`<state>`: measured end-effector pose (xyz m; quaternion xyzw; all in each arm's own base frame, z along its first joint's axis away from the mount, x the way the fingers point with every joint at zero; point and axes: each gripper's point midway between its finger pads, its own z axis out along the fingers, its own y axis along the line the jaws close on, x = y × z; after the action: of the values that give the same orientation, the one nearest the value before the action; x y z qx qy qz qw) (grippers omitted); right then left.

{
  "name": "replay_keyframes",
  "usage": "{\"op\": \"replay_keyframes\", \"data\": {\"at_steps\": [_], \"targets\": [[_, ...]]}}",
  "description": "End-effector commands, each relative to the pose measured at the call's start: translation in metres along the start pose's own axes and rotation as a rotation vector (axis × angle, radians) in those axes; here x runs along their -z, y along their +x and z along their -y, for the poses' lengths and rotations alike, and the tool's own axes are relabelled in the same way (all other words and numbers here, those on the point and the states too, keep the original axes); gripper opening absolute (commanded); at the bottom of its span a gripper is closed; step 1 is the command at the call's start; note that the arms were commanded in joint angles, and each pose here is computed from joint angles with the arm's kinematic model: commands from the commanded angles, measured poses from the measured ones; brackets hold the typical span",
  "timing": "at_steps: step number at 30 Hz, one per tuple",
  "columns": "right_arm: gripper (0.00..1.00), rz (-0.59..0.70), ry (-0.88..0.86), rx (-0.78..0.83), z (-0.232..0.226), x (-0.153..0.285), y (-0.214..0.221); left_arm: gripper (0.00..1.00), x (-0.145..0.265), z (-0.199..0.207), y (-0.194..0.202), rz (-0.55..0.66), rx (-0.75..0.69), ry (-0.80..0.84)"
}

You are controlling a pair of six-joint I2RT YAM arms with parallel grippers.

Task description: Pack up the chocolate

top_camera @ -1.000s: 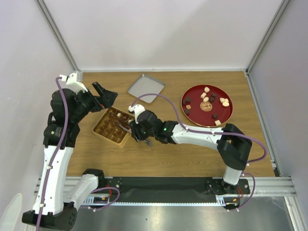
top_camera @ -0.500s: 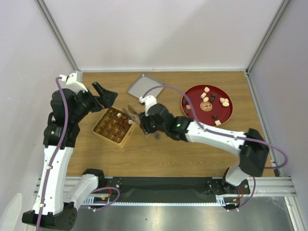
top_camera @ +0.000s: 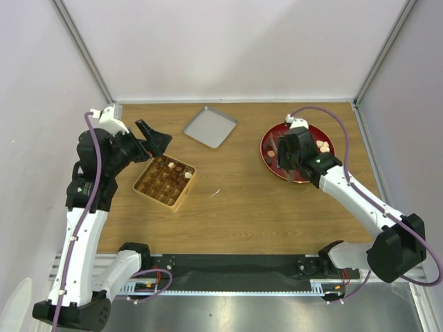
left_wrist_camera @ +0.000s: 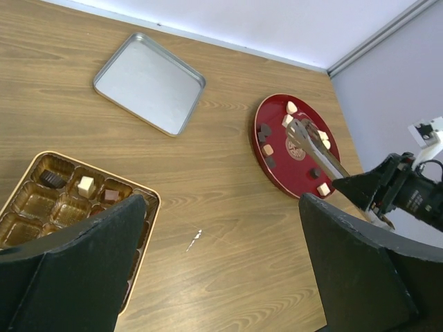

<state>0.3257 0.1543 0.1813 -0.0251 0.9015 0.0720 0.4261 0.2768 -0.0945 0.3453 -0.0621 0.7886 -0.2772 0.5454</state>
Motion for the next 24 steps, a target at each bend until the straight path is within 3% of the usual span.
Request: {"op": "replay_keyframes", "data": {"at_steps": [1,8,24], "targets": [[0.44,-0.012,0.044,0.018,0.026,-0.002,0.001,1.0,-0.001,0.009,-0.004,0.021,0.012,0.046],[0.45,-0.058,0.05,0.009,0.043,-0.028,0.003,1.0,-0.003,0.008,0.001,0.005,0.016,0.05],[0.47,-0.06,0.007,0.002,0.033,-0.056,0.006,1.0,-0.004,0.007,-0.004,0.015,0.01,0.043]]}}
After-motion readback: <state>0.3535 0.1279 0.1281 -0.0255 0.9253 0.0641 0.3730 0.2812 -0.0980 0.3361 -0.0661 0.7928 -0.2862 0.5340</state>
